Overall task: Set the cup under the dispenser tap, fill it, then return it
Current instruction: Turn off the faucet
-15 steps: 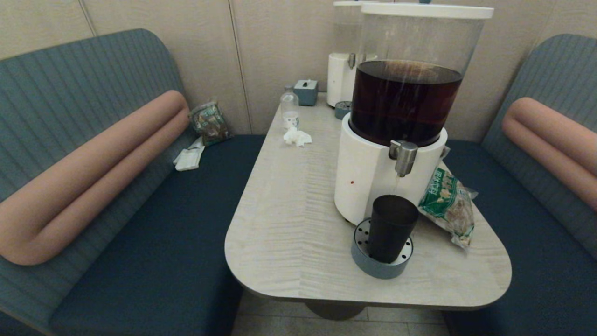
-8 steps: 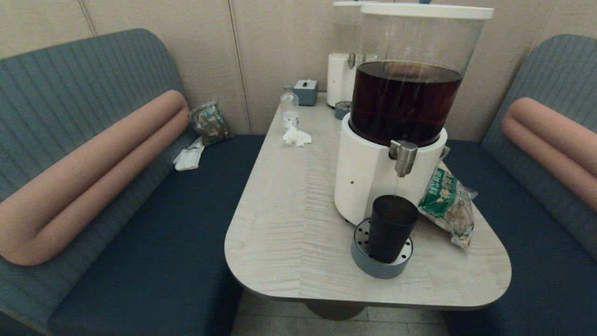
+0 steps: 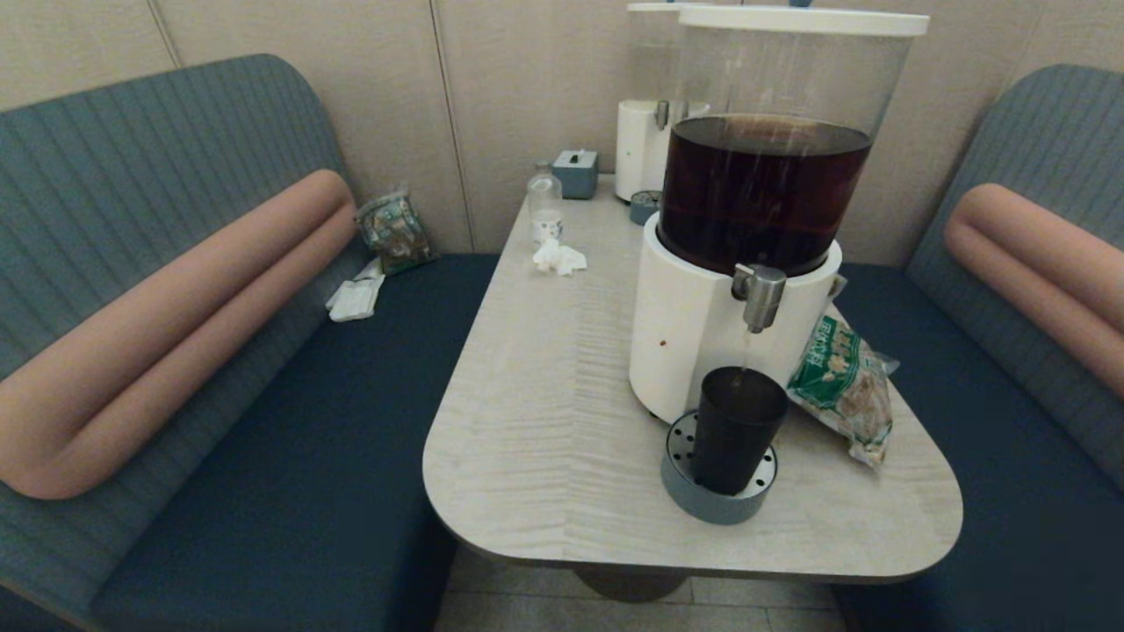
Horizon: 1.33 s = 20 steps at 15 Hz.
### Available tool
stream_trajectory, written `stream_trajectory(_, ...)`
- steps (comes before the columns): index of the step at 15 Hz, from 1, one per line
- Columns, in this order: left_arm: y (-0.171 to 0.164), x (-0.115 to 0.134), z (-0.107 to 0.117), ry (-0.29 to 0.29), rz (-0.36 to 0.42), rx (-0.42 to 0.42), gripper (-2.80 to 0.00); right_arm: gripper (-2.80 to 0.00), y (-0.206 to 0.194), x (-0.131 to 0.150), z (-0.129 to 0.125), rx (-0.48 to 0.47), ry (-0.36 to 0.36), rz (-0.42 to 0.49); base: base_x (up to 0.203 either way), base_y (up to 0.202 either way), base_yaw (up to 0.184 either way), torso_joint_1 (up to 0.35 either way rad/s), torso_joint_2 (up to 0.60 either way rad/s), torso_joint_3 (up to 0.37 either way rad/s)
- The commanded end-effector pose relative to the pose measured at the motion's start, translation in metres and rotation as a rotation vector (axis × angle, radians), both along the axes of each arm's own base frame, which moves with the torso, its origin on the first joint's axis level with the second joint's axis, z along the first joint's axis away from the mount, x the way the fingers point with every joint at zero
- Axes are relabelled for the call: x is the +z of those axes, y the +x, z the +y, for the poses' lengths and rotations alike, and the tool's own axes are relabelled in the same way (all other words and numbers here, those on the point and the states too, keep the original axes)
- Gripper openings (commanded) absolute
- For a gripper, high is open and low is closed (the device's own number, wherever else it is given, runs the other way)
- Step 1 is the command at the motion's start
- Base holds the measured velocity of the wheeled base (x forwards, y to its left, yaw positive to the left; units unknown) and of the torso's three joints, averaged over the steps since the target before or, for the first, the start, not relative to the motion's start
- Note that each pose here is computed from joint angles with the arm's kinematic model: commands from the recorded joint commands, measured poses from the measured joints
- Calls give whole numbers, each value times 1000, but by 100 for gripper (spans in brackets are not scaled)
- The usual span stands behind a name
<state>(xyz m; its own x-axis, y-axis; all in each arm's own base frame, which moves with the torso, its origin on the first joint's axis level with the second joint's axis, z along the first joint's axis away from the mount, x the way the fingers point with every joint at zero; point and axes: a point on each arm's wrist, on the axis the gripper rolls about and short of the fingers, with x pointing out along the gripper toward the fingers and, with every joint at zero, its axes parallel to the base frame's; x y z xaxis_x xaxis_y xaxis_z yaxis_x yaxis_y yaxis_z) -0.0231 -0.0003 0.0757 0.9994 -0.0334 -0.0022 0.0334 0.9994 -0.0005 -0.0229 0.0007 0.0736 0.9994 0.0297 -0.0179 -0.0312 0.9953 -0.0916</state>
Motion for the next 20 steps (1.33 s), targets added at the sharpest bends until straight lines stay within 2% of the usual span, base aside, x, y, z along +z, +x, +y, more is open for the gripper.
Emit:
stream_trajectory(1, -3, 11, 0, -33, -31, -10, -280, -280, 0, 0, 0, 1, -1, 4, 0, 0, 0, 0, 0, 0)
stream_trajectory(3, -16, 45, -1, -62, -83, -38, -280, -280, 0, -1, 0, 1, -1, 5, 0, 0, 0, 0, 0, 0)
stream_trajectory(5, -23, 78, -1, -88, -89, -64, -280, -280, 0, -1, 0, 1, -1, 5, 0, 0, 0, 0, 0, 0)
stream_trajectory(7, -9, 131, -2, -144, -76, -121, -280, -280, 0, 0, 0, 1, -1, 4, 0, 0, 0, 0, 0, 0)
stream_trajectory(9, 37, 191, -5, -221, -62, -208, -280, -280, 0, 0, 0, 1, -1, 4, 0, 0, 0, 0, 0, 0)
stream_trajectory(10, 69, 220, -7, -270, -83, -266, -280, -280, 0, -1, 0, 1, -1, 5, 0, 0, 0, 0, 0, 0)
stream_trajectory(12, 138, 258, -13, -393, -146, -375, -280, -280, 0, -1, 0, 1, -1, 5, 0, 0, 0, 0, 0, 0)
stream_trajectory(14, 200, 278, -20, -592, -265, -526, -280, -280, 0, -1, 0, 1, -1, 5, 0, 0, 0, 0, 0, 0)
stream_trajectory(15, 226, 282, -24, -738, -337, -636, -280, -280, 0, 0, 0, 1, -1, 4, 0, 0, 0, 0, 0, 0)
stream_trajectory(16, 248, 280, -28, -886, -378, -754, -280, -280, 0, -1, 0, 1, -1, 5, 0, 0, 0, 0, 0, 0)
stream_trajectory(17, 265, 271, -32, -1017, -374, -854, -280, -280, 0, 0, 0, 1, -1, 4, 0, 0, 0, 0, 0, 0)
stream_trajectory(18, 281, 256, -38, -1180, -299, -926, -280, -280, 0, 0, 0, 1, -1, 4, 0, 0, 0, 0, 0, 0)
stream_trajectory(20, 293, 240, -57, -1473, -148, -1014, -280, -280, 0, 0, 0, 1, -1, 4, 0, 0, 0, 0, 0, 0)
